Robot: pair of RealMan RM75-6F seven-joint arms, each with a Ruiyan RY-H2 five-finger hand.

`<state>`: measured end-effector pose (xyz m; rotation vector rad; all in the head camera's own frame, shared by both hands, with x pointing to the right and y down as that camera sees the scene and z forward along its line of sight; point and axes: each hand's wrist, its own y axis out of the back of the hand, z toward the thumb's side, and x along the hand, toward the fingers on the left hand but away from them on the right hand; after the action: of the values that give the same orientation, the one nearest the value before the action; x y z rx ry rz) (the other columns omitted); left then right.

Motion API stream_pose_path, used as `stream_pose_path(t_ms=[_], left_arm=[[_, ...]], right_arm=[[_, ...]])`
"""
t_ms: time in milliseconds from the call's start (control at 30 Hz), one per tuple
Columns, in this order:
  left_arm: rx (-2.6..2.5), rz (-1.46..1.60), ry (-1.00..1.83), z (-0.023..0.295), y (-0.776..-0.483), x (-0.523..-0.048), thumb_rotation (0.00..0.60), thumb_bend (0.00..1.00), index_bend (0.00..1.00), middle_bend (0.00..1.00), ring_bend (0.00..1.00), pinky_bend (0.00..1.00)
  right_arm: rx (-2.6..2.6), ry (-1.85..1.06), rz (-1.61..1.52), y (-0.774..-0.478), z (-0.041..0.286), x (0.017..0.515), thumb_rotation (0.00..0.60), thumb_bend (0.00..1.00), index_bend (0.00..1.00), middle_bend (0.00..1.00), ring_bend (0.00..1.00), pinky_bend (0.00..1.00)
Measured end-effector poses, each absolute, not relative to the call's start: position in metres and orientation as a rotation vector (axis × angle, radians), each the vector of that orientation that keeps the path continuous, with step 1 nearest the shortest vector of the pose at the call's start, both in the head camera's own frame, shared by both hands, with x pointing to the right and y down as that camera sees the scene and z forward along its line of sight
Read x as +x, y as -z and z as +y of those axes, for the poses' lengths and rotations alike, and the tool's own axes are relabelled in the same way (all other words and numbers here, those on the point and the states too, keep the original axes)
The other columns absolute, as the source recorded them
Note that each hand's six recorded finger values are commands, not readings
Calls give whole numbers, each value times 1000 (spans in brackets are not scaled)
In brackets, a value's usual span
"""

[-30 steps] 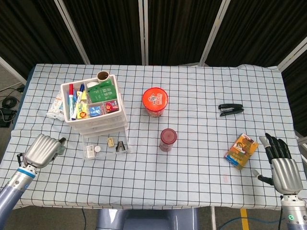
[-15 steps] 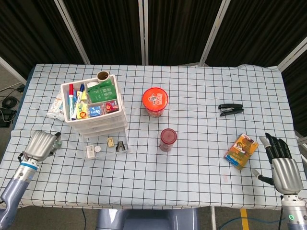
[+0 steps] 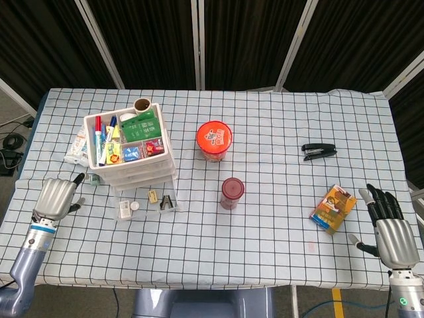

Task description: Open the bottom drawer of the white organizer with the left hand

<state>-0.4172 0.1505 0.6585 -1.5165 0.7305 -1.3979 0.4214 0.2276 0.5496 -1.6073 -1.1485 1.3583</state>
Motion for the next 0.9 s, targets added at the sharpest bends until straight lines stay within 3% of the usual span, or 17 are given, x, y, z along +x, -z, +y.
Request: stream_pose_path(t_ms=[167,267,467,533,633,900], left_arm=[[-1500,799,1344,159,-646,-419,600,201,256,867,880,753],[-1486,857,1296,168,-633,-420,600,171,191,692,736,619],[-1461,979,1210,208,-599,-415,600,74,54,189,280,339],[-1481,999,1221,223,-594,-412,600,19,1,31,77,169],[-1495,990,1254,236,-592,-409,600,0,0,0,0,18],[-1503,1002,1350,254,-582,-408,600,0,0,0,0,0]], right_arm=[[-1605,-1362,-1141,-551,228,421,600,51,17,0,0,0],[-1607,-1362,-1130,-552,228,419,600,52,17,0,0,0],[-1605,-1328,-1099,-551,228,416,600,50,18,0,0,0],[-1597,-1313,-1091,-550,227,415,600,46,17,0,0,0],[-1581,-1293,-1080,-549,227,415,600,35,11,0,0,0],[-1536,-1268,-1056,-548,224,416,600,28,0,0,0,0]])
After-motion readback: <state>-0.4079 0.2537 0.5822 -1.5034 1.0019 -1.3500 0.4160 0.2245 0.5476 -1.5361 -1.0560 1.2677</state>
